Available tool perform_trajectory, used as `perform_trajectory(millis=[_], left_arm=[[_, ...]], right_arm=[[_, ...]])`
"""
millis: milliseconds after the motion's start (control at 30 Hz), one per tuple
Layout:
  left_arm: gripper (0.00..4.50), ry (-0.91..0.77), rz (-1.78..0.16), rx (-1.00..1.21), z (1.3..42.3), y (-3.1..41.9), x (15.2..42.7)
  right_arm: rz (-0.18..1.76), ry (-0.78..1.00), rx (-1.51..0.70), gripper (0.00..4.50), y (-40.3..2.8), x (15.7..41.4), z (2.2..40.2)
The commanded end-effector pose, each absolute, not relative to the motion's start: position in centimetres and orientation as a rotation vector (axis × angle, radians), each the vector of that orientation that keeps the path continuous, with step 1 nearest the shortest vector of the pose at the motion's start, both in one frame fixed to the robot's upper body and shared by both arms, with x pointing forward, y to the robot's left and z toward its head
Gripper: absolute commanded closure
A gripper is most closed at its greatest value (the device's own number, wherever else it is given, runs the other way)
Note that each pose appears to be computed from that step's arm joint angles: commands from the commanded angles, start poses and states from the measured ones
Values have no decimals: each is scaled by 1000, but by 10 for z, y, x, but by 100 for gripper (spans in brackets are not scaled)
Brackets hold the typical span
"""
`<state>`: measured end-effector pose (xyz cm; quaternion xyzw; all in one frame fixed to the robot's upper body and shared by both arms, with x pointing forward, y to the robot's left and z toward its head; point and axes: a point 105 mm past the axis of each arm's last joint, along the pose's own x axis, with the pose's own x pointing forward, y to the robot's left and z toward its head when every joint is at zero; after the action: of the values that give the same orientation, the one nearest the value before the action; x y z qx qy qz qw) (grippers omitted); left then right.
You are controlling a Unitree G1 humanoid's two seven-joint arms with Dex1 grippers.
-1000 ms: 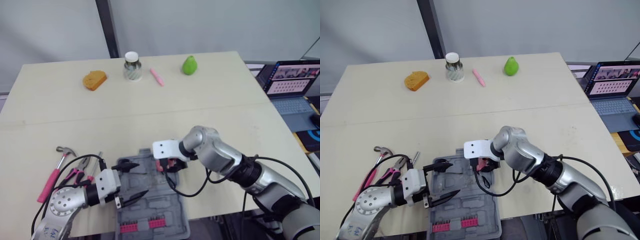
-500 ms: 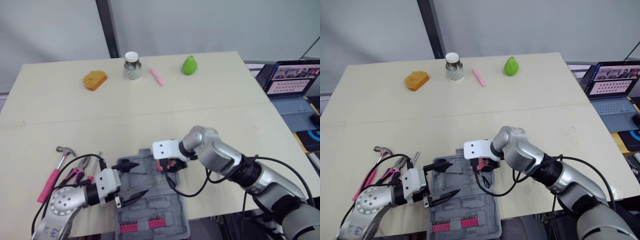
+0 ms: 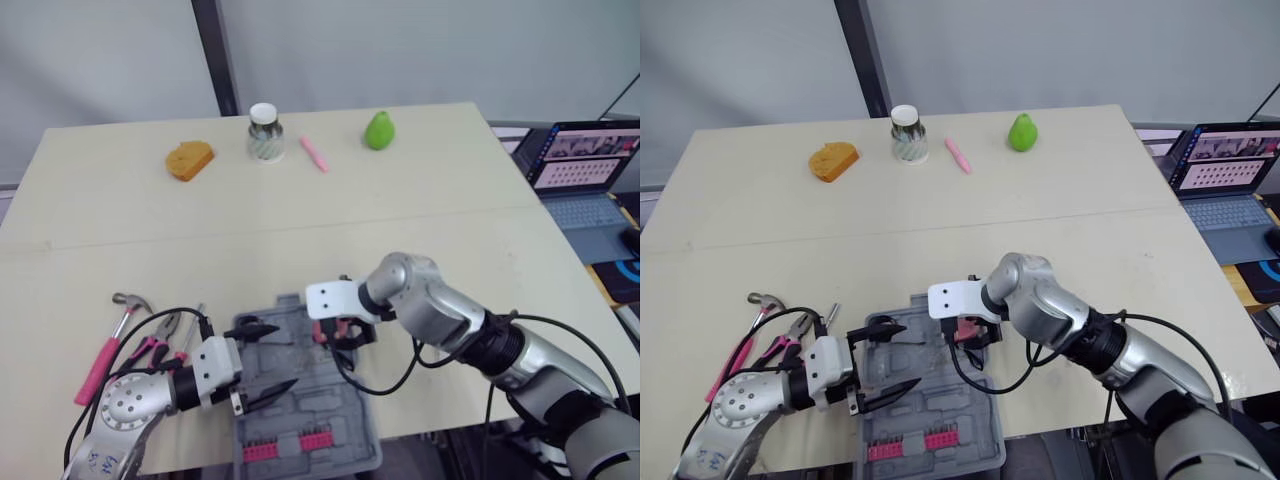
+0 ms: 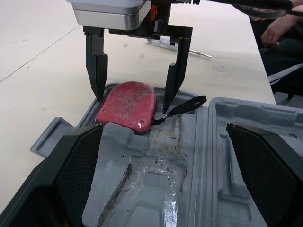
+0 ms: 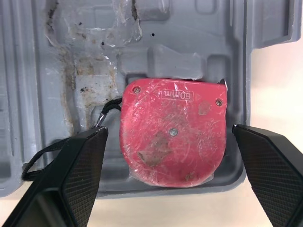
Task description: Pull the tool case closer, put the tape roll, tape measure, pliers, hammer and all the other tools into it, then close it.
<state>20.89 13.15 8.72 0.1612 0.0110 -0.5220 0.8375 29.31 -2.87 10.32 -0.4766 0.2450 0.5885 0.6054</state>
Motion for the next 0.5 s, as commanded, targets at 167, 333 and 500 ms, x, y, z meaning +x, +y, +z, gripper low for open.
perform_trajectory(millis=[167, 333, 500], left_arm=[[0, -21, -1122, 343, 97, 125, 204], [0, -24, -1128, 346, 98, 125, 206], [0, -28, -1135, 352, 99, 125, 208]], right_arm=[[1408, 366, -915, 4, -29, 281, 145], [1363, 249, -779, 59, -34, 291, 141], [1332, 205, -639, 225, -34, 297, 130]])
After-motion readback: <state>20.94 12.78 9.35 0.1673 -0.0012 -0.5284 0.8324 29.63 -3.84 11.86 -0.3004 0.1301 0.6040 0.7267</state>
